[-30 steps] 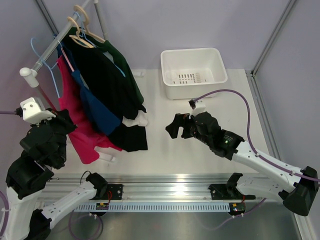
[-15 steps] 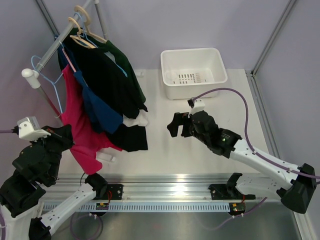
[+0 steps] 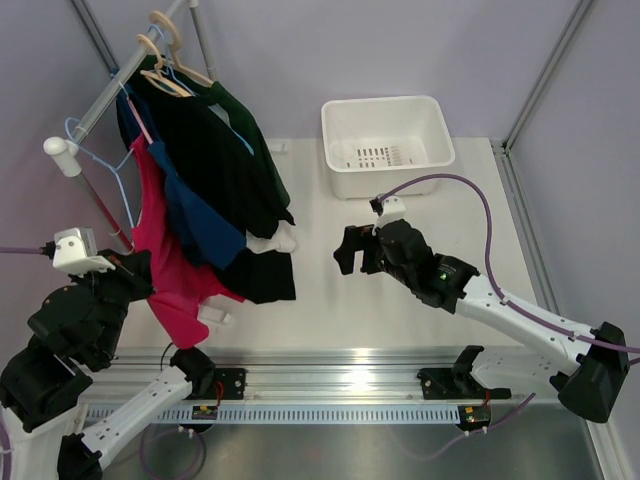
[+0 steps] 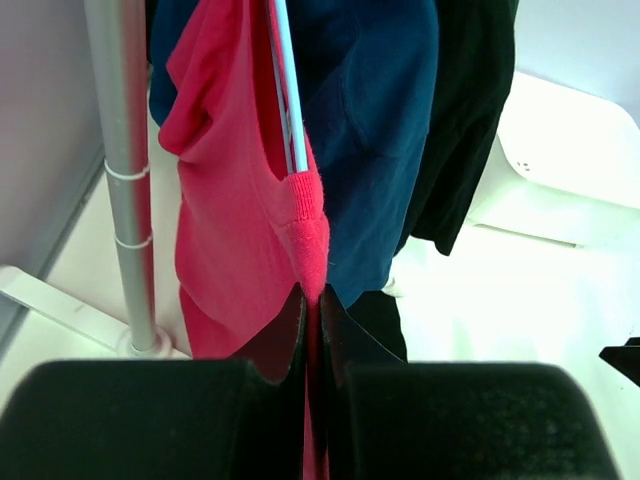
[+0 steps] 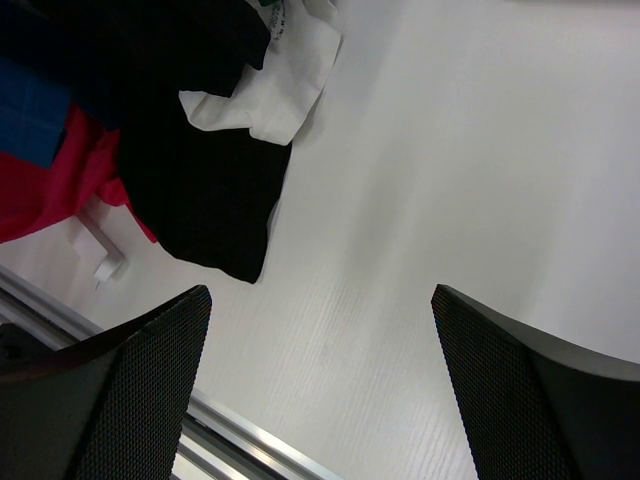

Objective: Remove the t-shirt from the hanger

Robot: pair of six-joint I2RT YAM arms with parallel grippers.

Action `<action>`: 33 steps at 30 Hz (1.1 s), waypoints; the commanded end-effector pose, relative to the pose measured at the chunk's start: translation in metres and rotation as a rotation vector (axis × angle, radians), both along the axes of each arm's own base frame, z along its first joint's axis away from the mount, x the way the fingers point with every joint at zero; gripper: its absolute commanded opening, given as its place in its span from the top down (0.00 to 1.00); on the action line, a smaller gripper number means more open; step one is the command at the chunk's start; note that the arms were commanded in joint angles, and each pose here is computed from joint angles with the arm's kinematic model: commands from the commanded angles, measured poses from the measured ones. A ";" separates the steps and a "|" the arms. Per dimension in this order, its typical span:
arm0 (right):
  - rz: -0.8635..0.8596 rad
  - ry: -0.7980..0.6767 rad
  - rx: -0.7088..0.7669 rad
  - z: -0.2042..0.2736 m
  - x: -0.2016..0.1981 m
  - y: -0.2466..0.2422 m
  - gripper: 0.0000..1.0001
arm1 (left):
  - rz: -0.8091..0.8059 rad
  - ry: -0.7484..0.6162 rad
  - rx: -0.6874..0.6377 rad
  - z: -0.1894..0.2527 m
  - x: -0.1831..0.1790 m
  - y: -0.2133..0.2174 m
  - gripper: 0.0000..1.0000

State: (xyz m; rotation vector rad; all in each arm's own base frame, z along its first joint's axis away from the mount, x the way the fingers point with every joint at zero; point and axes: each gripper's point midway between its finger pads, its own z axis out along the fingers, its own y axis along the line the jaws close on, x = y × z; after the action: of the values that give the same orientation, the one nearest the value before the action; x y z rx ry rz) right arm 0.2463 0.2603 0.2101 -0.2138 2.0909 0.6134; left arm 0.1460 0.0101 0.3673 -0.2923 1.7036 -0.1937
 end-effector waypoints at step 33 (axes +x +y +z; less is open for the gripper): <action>0.008 -0.049 -0.011 0.019 0.006 0.002 0.00 | -0.704 0.319 -0.002 -0.072 -0.067 -0.101 1.00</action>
State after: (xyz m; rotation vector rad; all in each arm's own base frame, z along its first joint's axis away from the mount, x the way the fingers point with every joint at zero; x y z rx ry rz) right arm 0.2470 0.2600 0.2110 -0.2312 2.0861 0.6026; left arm 0.1045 -0.0501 0.2960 0.1086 2.0374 -0.4358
